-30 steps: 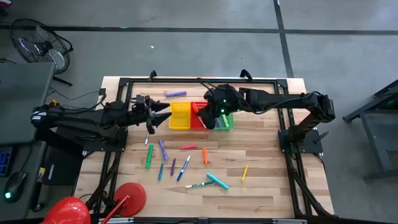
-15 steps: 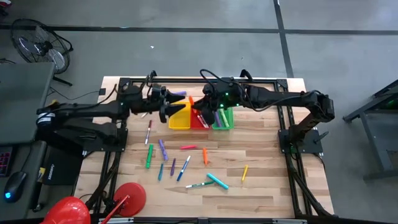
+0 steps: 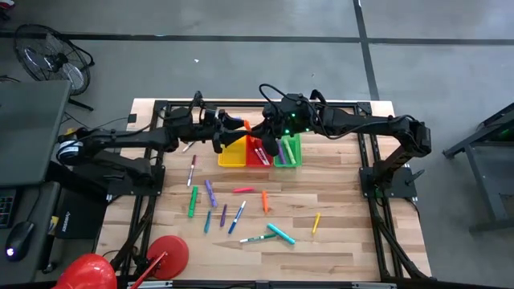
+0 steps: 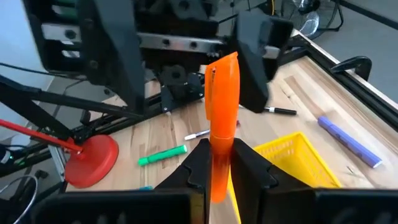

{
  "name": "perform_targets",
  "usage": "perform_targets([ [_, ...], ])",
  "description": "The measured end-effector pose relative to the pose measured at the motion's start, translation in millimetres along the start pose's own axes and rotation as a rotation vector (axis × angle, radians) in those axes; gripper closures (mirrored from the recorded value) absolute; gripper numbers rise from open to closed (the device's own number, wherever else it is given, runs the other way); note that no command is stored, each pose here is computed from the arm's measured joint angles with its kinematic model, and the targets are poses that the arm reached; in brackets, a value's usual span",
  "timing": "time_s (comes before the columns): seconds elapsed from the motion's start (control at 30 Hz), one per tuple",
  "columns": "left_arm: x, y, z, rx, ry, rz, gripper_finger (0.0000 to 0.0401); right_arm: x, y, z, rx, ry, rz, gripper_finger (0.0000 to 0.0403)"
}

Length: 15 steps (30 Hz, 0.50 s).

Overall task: Pick & Place Markers
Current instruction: Put the top orange pen into the yellow bin

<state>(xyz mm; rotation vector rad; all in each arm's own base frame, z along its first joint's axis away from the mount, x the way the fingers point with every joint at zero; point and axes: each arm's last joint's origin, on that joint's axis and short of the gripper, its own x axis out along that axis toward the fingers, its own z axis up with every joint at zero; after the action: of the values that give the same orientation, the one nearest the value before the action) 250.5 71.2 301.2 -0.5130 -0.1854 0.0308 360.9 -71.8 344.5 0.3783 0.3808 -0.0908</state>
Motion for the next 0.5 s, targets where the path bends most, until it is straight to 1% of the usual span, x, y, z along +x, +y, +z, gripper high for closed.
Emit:
perform_targets([
  [0.13, 5, 5, -6, -0.024, 0.001, 0.004, 0.0137, 0, 0, 0, -0.017, 0.004, 0.012, 0.0373],
  [0.3, 9, 8, -7, -0.038, -0.026, 0.019, 0.0137, 0, 1, -1, -0.019, 0.013, 0.037, 0.0363],
  [0.37, 11, 8, -7, -0.034, -0.045, 0.011, 0.0137, 0, 1, -1, -0.022, 0.014, 0.042, 0.0364],
  [0.5, 16, 7, -3, -0.037, -0.028, -0.006, 0.0143, 0, 1, -1, -0.037, 0.015, 0.045, 0.0371],
])
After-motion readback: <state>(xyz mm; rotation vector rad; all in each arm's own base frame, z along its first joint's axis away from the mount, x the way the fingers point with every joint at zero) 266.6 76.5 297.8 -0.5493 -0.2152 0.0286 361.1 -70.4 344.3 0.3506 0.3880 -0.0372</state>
